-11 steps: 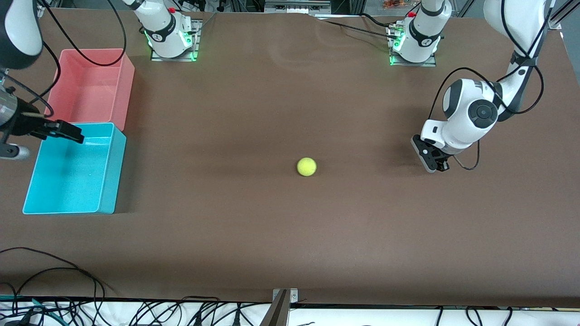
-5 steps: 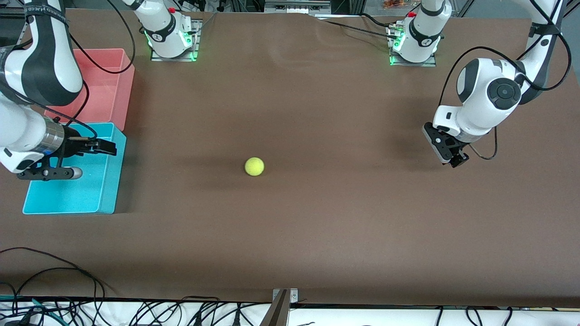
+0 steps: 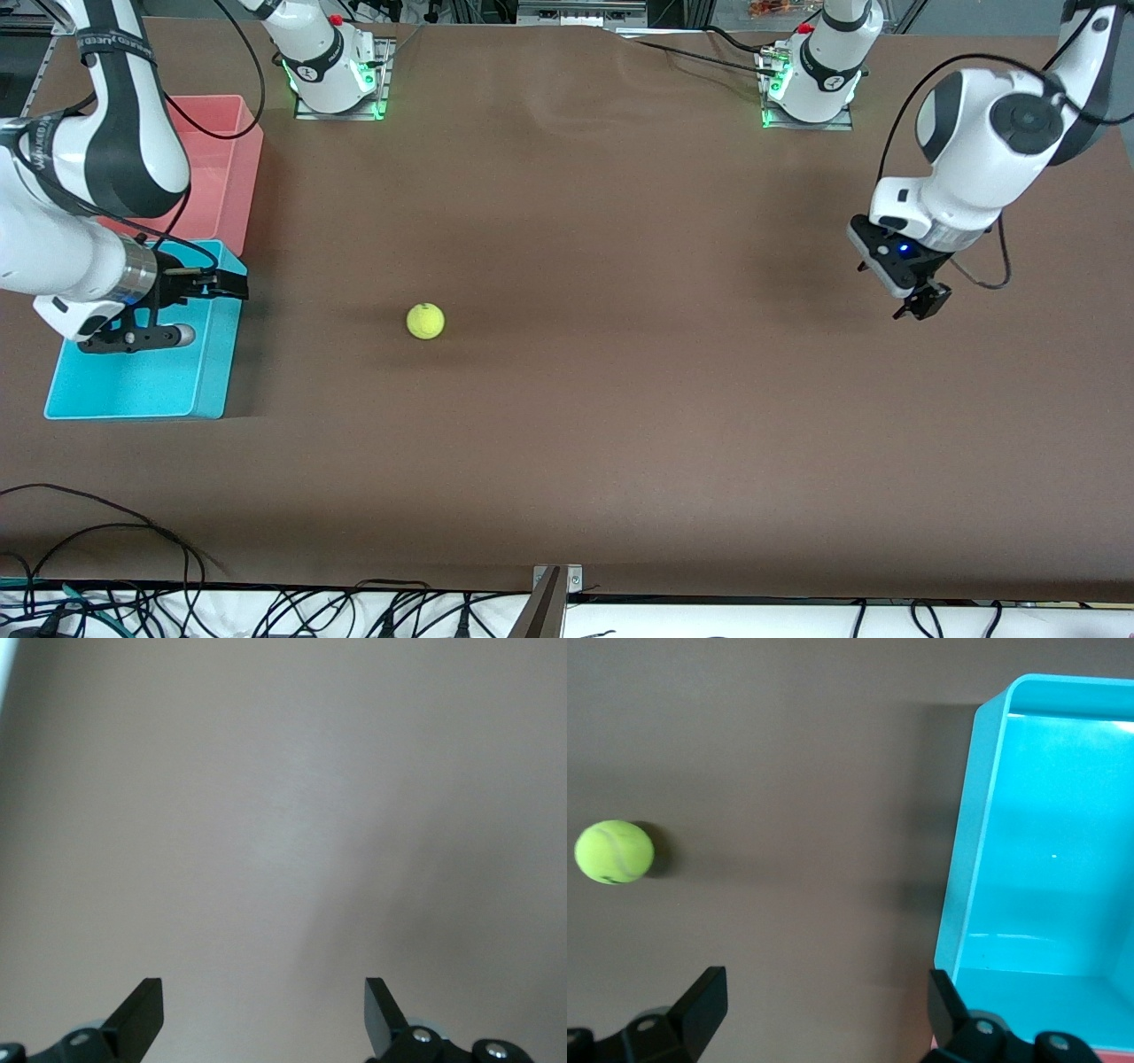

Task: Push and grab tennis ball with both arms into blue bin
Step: 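Lower the right gripper beside the ball while the left gripper returns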

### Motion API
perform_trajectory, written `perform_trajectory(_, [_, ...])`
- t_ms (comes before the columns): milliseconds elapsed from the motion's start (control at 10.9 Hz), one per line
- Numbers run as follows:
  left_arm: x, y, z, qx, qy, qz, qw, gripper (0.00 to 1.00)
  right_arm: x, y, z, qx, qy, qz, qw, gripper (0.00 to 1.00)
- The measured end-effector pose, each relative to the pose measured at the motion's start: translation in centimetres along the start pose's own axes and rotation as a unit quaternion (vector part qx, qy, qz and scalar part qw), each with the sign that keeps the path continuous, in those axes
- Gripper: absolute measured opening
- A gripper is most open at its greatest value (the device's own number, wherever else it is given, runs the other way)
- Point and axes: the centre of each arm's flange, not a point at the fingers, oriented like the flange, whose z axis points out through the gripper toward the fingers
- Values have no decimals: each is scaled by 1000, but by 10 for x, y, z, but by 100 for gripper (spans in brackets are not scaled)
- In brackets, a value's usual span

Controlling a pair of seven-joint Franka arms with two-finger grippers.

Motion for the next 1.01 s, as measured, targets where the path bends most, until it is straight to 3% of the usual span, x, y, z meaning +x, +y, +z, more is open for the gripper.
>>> perform_trajectory(183, [-1,0,-44,32,12,-1,999,100,1,-1,13,5,7,1,1000,100])
perform_trajectory(275, [-3,1,-60,27,7,-2,1000,100,2,-3,20,18,16,23,999,100])
perform_trajectory(458, [-5,-4,-98,4,-13,-9,1000,100,4,-7,35,29,30,103,994,100])
perform_trajectory(549, [-6,-8,-119,-7,-22,-21,1000,100,6,-13,41,32,32,168,985,100])
perform_trajectory(641, [-7,-12,-136,-17,-30,-32,999,100,11,-21,46,36,39,241,969,100])
perform_trajectory(824, [-9,-15,-161,-29,-40,-46,998,100,19,-28,54,45,46,372,926,100])
perform_trajectory(915, [-12,-17,-171,-32,-42,-54,997,100,20,-25,57,47,43,439,896,100])
perform_trajectory(1007, [-15,-19,-180,-34,-45,-69,996,100,21,-16,63,33,43,507,860,100])
